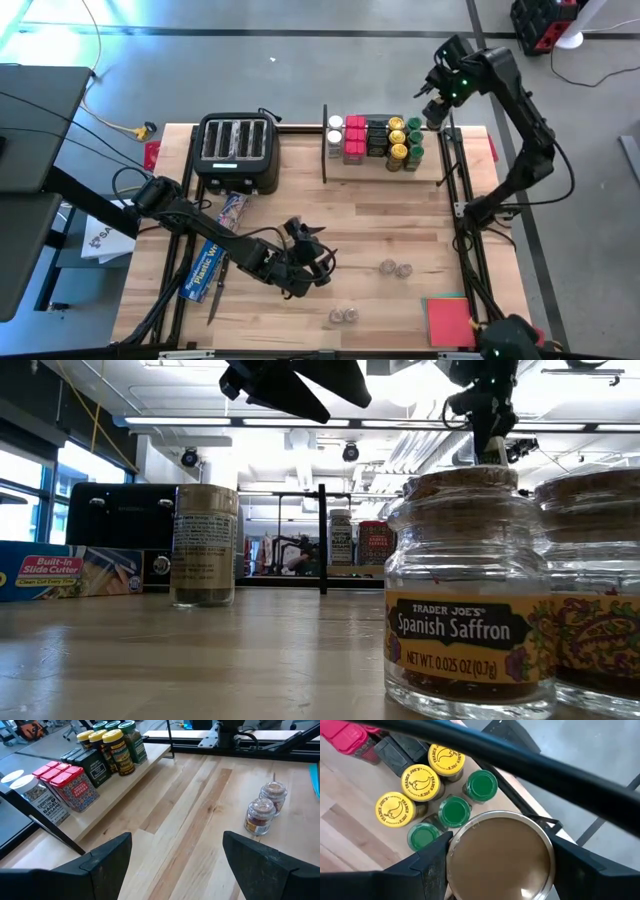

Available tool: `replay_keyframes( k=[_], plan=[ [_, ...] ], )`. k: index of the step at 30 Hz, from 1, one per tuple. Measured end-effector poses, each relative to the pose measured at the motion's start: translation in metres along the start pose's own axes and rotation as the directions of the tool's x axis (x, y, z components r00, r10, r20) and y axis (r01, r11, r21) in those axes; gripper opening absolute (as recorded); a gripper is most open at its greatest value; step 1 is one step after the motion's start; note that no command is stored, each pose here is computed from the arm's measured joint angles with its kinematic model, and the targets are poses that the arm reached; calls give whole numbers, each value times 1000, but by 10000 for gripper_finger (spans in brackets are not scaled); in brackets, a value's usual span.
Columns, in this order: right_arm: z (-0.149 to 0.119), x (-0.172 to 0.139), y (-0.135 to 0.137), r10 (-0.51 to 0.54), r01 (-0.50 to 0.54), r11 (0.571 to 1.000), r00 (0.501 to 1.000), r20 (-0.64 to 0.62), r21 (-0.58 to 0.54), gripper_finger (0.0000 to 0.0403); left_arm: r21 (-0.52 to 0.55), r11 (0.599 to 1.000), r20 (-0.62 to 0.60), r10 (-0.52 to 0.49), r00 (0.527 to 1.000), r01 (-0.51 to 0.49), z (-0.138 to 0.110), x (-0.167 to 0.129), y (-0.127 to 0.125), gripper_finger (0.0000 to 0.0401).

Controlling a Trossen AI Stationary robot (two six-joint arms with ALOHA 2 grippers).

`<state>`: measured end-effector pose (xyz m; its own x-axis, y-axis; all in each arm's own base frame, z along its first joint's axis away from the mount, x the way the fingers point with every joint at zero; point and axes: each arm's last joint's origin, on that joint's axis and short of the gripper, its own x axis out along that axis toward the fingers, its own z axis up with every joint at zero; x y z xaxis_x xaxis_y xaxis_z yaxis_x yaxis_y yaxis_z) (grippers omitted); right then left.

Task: Shelf spices
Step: Put the top right brown seasoning bottle on the shelf

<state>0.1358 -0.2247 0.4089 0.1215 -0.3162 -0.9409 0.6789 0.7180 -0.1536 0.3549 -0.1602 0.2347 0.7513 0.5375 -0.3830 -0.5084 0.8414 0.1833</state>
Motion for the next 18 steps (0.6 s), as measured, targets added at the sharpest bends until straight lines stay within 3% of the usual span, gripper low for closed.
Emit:
replay_keyframes(
  k=[7,12,18],
  plan=[
    [2,9,-10,0,0,999,1000,16,42,263,0,1000,0,0,1000,0,0,0,0,307],
    [-15,28,-11,8,-5,998,999,-35,63,263,-7,1000,0,0,1000,0,0,0,0,307],
    [-30,55,-8,-25,24,998,999,26,66,263,-7,1000,0,0,1000,0,0,0,0,307]
  ],
)
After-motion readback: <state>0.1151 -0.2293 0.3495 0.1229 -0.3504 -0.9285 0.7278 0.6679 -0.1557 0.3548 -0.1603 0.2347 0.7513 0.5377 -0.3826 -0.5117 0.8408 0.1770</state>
